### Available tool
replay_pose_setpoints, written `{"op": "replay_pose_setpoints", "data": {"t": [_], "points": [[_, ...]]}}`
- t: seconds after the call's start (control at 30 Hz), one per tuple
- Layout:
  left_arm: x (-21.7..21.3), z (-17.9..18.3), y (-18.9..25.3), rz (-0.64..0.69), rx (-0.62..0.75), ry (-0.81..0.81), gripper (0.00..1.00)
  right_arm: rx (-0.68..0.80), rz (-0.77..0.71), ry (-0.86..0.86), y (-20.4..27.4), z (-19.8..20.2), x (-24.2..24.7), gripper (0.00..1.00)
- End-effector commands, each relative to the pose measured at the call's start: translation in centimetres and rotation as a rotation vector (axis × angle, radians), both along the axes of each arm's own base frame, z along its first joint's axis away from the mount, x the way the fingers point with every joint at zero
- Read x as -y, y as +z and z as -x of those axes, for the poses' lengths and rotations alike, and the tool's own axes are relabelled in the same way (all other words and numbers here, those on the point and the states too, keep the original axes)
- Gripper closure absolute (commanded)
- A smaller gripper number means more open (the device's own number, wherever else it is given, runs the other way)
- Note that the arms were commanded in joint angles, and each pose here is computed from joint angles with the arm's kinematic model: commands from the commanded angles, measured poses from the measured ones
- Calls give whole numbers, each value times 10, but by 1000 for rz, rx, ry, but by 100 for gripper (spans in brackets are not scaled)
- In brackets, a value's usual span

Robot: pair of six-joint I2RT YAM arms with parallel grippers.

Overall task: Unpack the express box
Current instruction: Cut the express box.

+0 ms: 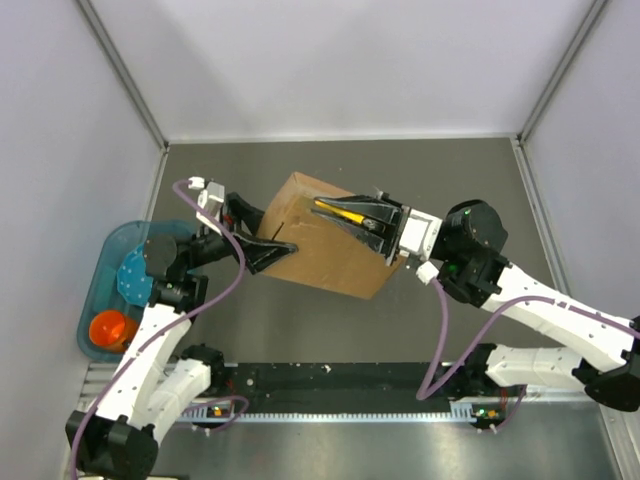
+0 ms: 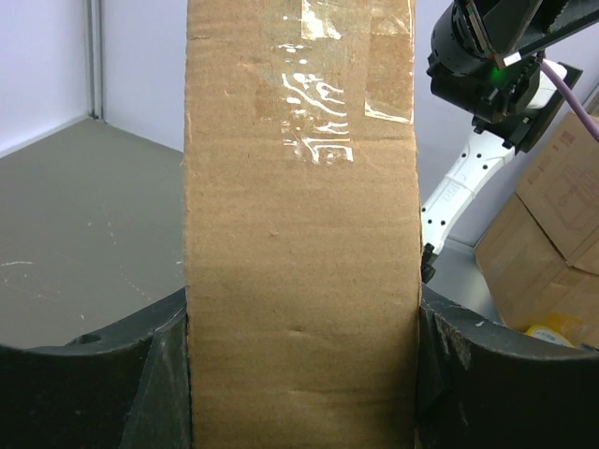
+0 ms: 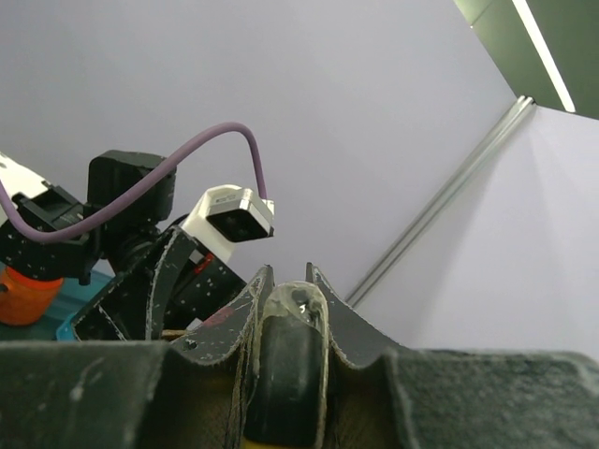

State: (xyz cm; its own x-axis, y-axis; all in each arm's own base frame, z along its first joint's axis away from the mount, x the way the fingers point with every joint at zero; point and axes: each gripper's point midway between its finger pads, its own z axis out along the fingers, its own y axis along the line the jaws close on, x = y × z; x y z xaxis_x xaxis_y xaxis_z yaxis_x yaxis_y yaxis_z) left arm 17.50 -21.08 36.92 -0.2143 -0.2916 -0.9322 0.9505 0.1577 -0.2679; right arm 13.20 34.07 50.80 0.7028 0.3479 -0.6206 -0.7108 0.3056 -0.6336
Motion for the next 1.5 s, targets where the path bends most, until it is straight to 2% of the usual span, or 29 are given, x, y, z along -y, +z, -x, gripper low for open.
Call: {"op": "replay_pose_setpoints", "data": {"t": [0.0,0.27,0.63,0.97,1.47], "points": [[-7,9,67,107,189,55,100,-94,105,-6,-34,-14,-15,100],[-7,15,73,105,187,31,100,-189,157,-74,-66,-30,-12,100],[-8,25,88,117,219,13,100,-286,213,-90,-93,-32,-6,100],[-9,31,98,145,205,5,100,-310,220,-143,-110,-41,-3,100],[-14,14,104,182,141,65,100,-336,243,-276,-146,-60,11,100]]}}
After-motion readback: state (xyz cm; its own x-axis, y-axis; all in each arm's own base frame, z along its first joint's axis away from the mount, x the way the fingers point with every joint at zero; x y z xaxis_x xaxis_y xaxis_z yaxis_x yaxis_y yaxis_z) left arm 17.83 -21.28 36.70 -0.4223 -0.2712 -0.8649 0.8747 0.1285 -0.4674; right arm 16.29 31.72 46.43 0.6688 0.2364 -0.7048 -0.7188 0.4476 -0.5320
